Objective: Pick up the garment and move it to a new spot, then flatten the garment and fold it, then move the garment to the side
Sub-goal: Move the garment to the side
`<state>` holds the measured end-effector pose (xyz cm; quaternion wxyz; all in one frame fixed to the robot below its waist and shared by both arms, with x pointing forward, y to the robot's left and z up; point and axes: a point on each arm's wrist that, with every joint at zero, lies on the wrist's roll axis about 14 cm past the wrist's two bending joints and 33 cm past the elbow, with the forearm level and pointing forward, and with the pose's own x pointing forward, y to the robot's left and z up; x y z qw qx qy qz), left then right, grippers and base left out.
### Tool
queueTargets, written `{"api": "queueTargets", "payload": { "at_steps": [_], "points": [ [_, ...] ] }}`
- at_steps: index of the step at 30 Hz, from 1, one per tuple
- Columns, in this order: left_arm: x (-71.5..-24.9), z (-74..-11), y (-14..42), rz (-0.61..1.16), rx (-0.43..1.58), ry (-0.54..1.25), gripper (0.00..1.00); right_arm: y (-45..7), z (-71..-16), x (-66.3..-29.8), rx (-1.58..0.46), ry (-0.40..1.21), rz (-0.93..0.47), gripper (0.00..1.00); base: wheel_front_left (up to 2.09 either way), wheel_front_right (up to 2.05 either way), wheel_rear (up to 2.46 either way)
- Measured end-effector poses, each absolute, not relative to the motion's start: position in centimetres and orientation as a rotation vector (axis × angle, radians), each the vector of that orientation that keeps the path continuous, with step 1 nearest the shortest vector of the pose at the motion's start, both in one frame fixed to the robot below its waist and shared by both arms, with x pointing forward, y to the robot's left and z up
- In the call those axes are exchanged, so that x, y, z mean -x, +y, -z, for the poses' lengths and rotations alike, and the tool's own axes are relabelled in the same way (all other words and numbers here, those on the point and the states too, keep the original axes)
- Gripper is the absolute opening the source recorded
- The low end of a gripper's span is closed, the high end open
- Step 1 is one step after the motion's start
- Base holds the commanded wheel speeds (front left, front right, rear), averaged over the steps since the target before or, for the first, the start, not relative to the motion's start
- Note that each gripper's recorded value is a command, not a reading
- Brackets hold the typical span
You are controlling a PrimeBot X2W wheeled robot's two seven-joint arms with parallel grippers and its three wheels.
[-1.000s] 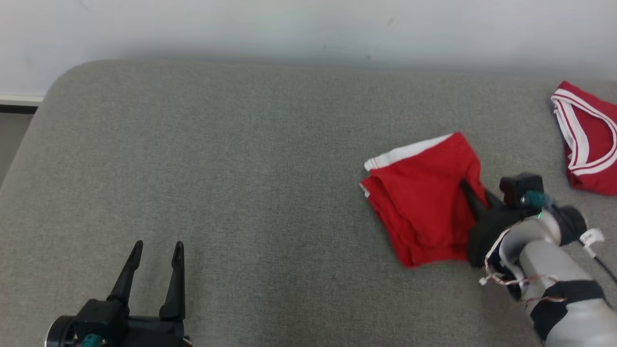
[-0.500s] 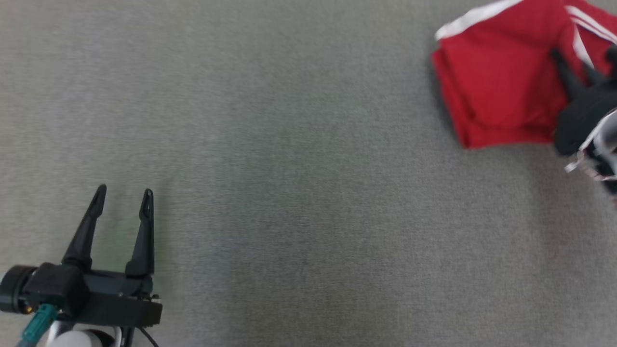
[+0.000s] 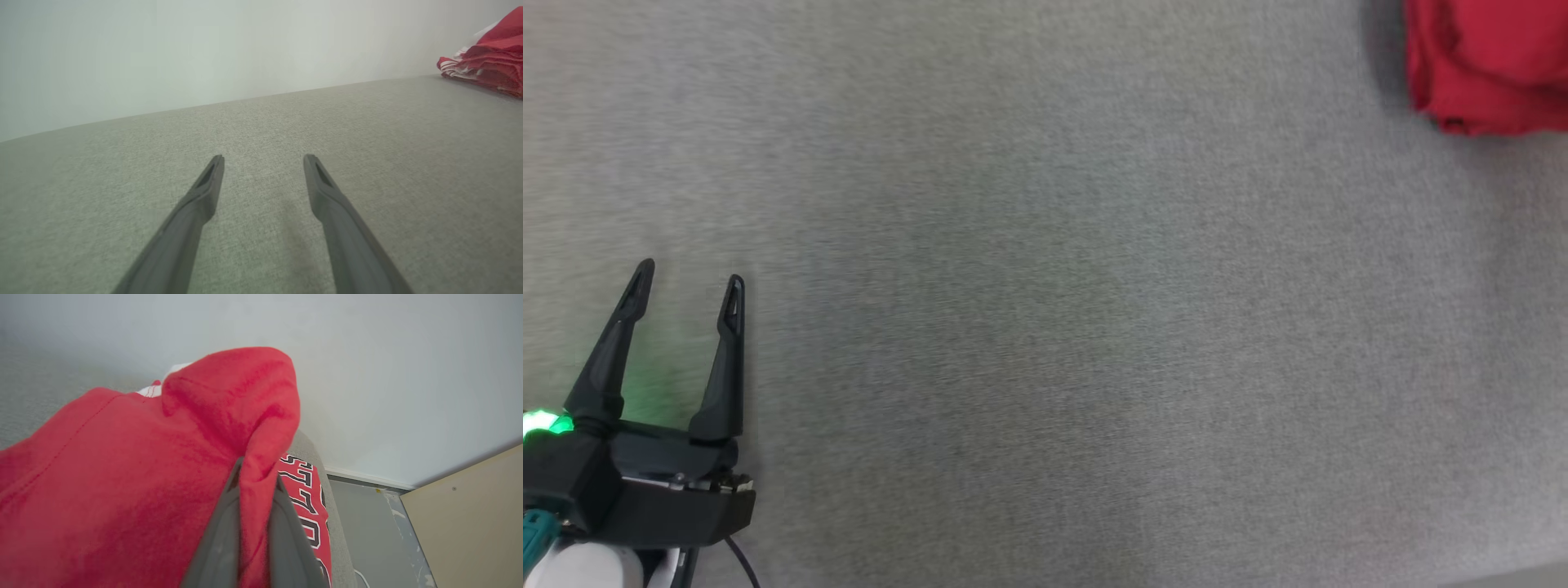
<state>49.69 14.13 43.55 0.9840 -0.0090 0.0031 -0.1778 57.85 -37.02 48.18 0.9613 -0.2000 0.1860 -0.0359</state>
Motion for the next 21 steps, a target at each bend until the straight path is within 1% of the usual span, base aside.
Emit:
{"api": "queueTargets", "payload": {
  "at_steps": [9,21],
  "points": [
    [-50.4,-41.8,12.6,0.404,0.029,0.035,1.00,-41.5,-48.5,-57.5,0.525,0.455,0.168,0.00,0.00,0.00,0.00],
    [-50.6,-41.0,12.9,0.393,0.031,0.050,1.00,-43.6,-48.8,-58.1,0.591,0.470,0.214,0.00,0.00,0.00,0.00]
  ]
}}
